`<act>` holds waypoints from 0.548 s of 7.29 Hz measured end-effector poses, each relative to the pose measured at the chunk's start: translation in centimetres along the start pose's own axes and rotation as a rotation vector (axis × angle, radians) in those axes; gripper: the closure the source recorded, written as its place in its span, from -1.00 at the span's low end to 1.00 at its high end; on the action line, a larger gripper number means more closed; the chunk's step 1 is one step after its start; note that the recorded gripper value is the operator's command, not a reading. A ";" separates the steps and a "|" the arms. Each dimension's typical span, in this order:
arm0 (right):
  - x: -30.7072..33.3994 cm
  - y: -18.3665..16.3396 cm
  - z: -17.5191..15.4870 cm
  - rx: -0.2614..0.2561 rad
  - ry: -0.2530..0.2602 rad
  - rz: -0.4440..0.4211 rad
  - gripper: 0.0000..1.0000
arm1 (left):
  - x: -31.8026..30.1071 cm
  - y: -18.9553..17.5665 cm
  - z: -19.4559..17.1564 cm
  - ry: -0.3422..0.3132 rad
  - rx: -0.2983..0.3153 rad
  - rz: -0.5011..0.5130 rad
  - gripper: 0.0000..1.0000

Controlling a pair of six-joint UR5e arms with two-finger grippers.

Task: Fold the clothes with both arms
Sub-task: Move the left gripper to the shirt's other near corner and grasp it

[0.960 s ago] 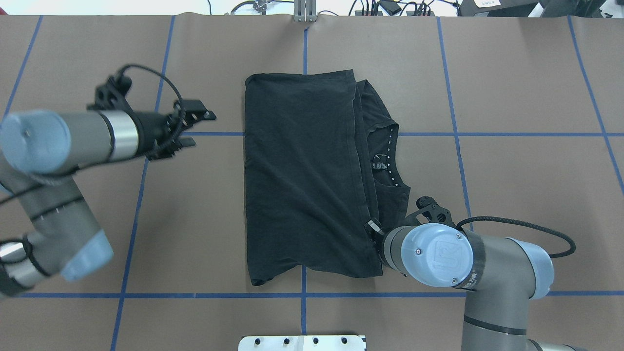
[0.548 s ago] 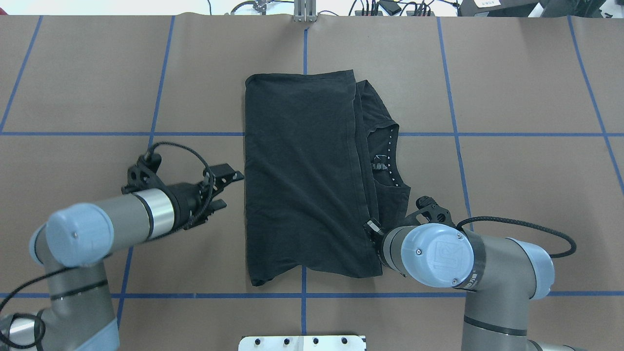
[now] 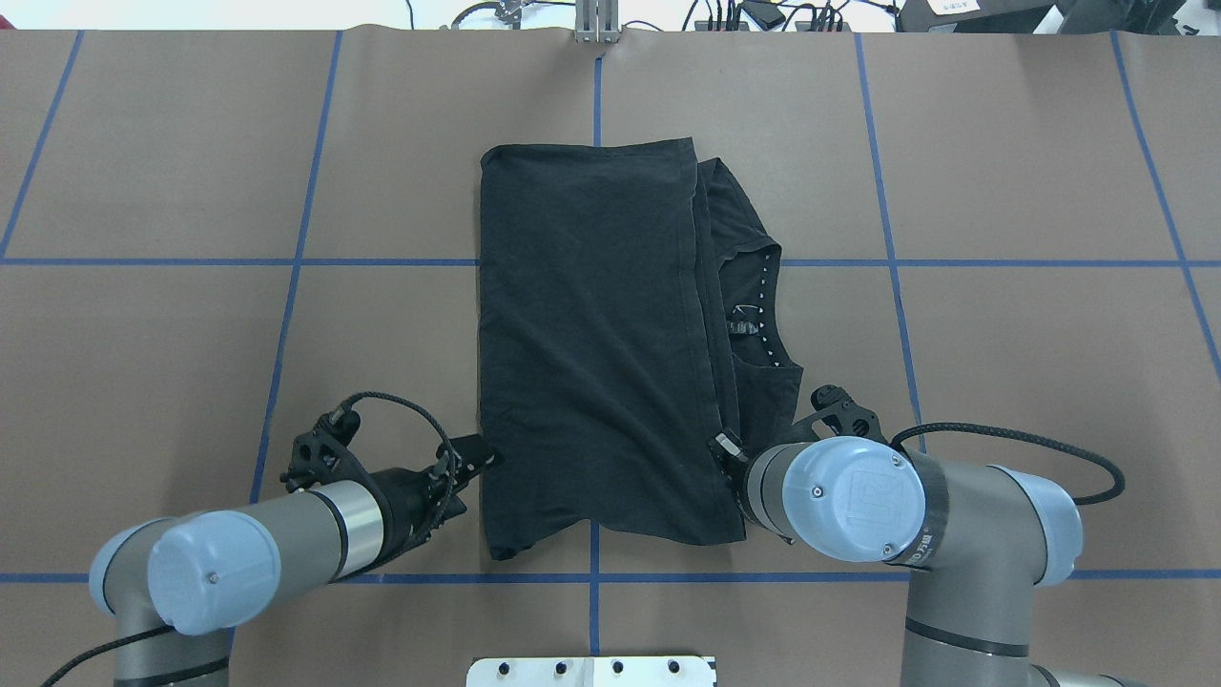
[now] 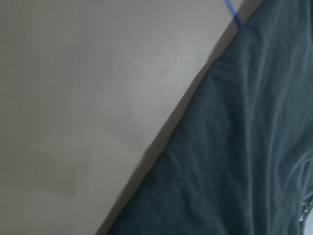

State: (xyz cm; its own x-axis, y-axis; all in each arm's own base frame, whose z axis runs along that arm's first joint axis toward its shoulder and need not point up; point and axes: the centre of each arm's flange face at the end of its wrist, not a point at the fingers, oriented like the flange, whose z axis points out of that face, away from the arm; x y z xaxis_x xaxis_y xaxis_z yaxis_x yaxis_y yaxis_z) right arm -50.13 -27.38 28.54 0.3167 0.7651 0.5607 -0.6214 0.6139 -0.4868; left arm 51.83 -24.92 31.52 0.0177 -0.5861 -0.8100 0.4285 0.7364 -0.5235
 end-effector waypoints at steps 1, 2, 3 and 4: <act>0.0 0.0 0.0 -0.001 0.001 0.000 1.00 | -0.8 1.2 0.3 -0.017 -0.016 -0.007 -0.55; 0.0 0.0 0.0 -0.002 0.002 -0.001 1.00 | -1.2 1.7 0.4 -0.025 -0.023 -0.011 -0.48; 0.1 0.0 0.0 -0.002 0.002 -0.001 1.00 | -1.4 2.0 0.5 -0.028 -0.027 -0.012 -0.43; 0.0 0.0 0.0 -0.002 0.003 -0.001 1.00 | -1.5 2.1 0.6 -0.031 -0.027 -0.012 -0.39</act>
State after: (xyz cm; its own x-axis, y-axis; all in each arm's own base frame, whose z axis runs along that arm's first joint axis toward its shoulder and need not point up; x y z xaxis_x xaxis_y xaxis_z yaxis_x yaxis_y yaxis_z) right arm -50.12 -27.36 28.59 0.3193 0.7651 0.5592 -0.6196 0.6150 -0.4877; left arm 53.27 -22.74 31.84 0.0406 -0.6051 -0.7951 0.4048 0.7375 -0.5406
